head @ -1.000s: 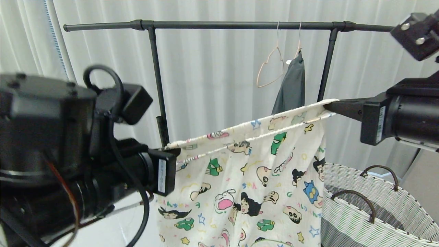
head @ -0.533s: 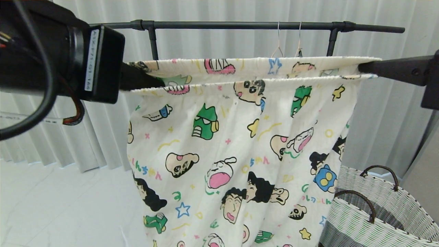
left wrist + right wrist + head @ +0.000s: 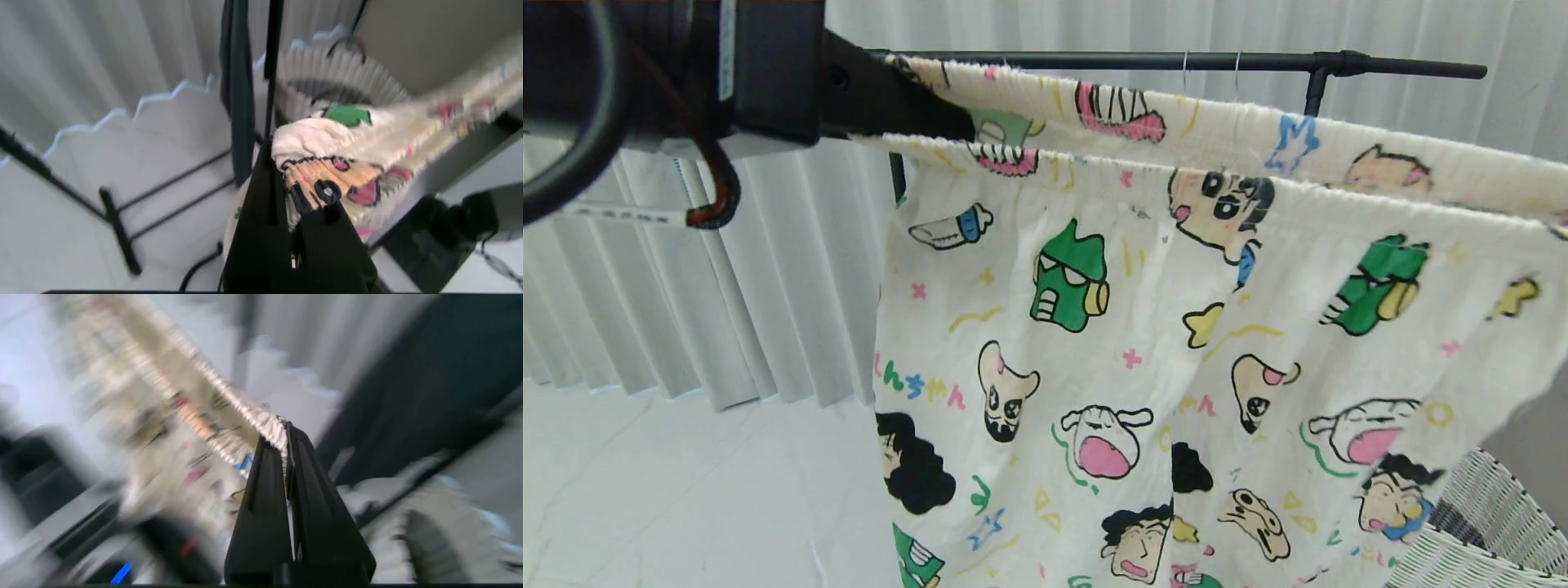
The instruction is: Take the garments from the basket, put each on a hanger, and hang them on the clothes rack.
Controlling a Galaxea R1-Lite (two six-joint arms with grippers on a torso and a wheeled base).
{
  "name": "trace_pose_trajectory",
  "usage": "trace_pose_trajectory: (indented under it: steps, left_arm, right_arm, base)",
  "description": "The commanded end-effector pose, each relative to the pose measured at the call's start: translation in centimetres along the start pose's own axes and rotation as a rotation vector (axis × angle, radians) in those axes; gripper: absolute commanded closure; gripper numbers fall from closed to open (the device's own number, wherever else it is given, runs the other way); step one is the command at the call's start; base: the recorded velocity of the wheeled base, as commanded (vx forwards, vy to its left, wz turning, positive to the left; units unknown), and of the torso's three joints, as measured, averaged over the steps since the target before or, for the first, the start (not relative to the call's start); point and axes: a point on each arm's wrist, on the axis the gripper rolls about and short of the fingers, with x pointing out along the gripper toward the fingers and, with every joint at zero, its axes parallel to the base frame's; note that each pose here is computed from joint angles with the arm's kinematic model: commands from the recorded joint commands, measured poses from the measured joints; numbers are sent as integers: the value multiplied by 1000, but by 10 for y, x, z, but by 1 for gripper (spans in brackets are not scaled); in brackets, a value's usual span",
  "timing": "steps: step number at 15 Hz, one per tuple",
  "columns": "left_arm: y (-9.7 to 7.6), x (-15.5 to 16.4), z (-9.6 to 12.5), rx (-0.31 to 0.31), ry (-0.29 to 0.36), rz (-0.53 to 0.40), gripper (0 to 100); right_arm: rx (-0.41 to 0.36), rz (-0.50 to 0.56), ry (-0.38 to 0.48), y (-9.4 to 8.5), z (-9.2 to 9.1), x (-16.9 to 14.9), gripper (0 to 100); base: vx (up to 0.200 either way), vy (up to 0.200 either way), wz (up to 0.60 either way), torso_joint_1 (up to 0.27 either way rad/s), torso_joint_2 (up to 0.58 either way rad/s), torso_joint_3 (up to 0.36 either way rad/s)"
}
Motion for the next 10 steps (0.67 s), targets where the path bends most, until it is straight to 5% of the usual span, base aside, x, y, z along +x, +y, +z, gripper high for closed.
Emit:
trace_pose_trajectory:
  steps: [1, 3, 6, 10]
  left_arm:
    - [-1, 12, -3, -3, -20, -2, 100]
    - [-1, 20, -10, -2, -21, -5, 100]
    - [0, 19, -13, -1, -14, 8, 100]
    - [4, 6, -29, -7, 22, 16, 100]
  right_arm:
    - [-22, 199, -61, 11, -2, -43, 100]
    - [-40, 343, -17, 16, -9, -36, 100]
    - [-53, 361, -14, 18, -9, -23, 100]
    - [-43, 156, 2, 12, -12, -16, 100]
  base:
    - [0, 0, 0, 0, 0, 0]
    - [0, 0, 0, 0, 0, 0]
    - [0, 0, 0, 0, 0, 0]
    - [0, 0, 0, 0, 0, 0]
